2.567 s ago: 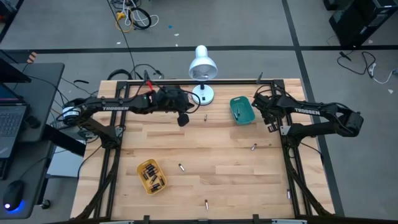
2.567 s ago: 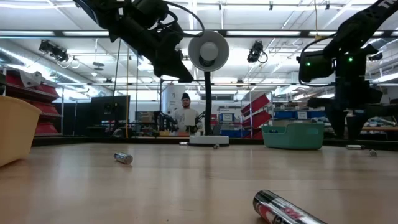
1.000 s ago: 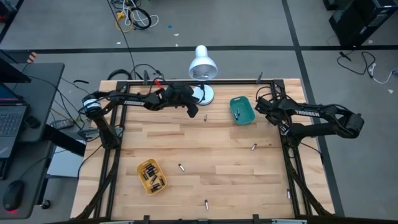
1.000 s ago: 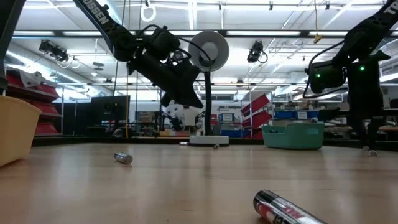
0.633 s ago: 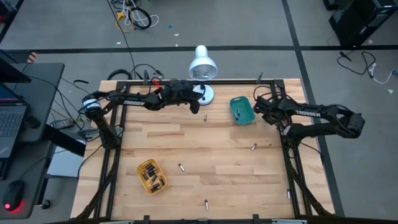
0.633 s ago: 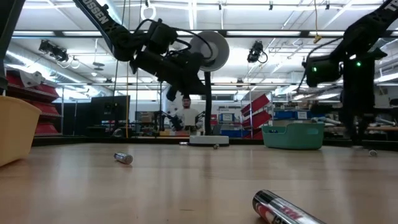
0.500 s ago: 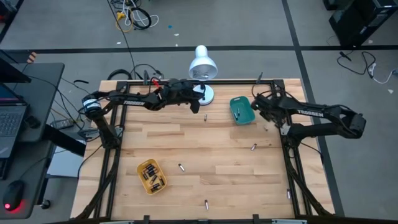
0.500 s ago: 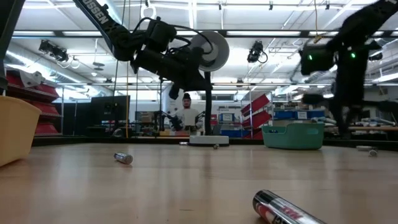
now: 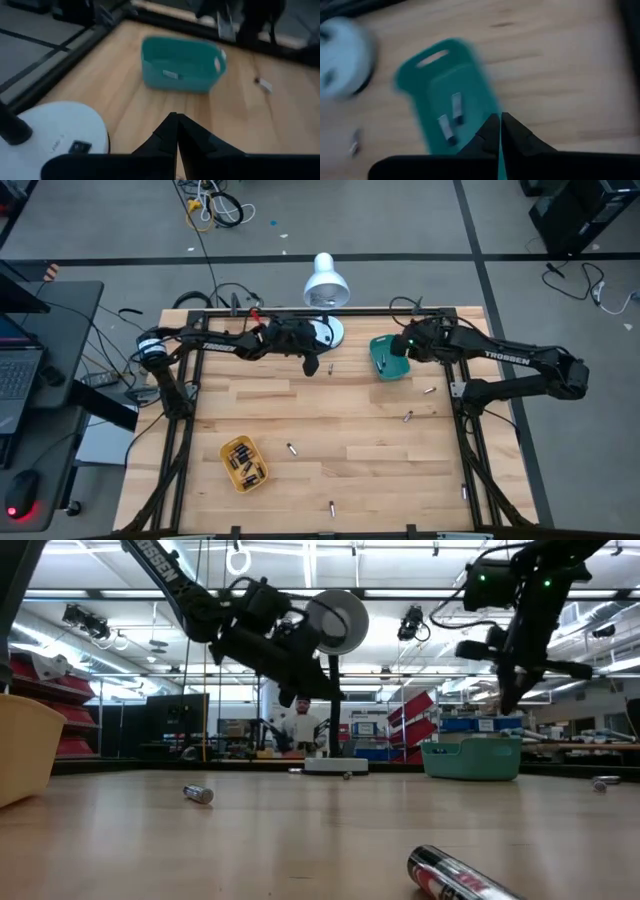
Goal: Sort batteries
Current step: Put the silver battery into the green bin
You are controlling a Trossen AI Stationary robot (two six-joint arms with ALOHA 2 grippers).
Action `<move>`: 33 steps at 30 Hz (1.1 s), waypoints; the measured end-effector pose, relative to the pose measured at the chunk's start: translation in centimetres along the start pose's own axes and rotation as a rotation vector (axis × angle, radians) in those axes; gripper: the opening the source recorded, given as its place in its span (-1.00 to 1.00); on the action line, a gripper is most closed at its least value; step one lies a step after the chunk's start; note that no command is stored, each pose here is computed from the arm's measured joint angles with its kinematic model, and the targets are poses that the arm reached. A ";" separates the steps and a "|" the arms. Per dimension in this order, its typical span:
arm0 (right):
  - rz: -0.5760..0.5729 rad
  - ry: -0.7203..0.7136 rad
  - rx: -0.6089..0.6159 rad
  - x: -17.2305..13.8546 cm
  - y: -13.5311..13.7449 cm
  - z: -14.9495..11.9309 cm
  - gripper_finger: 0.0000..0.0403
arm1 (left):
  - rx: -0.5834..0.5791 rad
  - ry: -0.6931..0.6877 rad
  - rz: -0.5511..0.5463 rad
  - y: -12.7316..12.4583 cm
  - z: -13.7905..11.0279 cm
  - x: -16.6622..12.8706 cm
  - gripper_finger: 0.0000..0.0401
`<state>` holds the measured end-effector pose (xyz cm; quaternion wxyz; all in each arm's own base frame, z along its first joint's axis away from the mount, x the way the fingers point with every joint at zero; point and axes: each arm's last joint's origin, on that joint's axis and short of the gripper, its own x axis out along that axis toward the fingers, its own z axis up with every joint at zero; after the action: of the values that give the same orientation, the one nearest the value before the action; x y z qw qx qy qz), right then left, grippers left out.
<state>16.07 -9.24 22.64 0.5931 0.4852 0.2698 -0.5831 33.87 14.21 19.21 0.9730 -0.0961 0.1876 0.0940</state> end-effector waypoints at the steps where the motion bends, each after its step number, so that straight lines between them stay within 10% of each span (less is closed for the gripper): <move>1: 0.040 0.009 -0.050 0.0 0.4 0.0 -0.95 | 0.023 0.011 -0.028 0.1 -0.4 0.4 -0.85; 8: 0.298 0.105 -0.104 -1.4 2.1 -0.2 -0.82 | -0.172 0.196 -0.095 -0.3 -2.6 2.7 -0.24; 15: 0.389 0.076 -0.197 -4.0 2.4 0.2 -0.81 | -0.182 0.338 0.228 -2.2 -2.7 4.8 0.33; 24: 0.427 0.062 -0.257 -4.5 1.8 1.1 -0.82 | -0.501 0.373 0.430 -1.9 -2.7 7.2 0.24; 33: 0.424 0.065 -0.356 -4.3 1.4 1.5 -0.87 | -0.566 0.425 0.458 -3.3 -3.6 8.7 -0.03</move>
<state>16.33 -8.92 27.41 0.7687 0.4376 0.2794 -0.3735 41.27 11.46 13.12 0.8017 -0.3327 0.3675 0.3339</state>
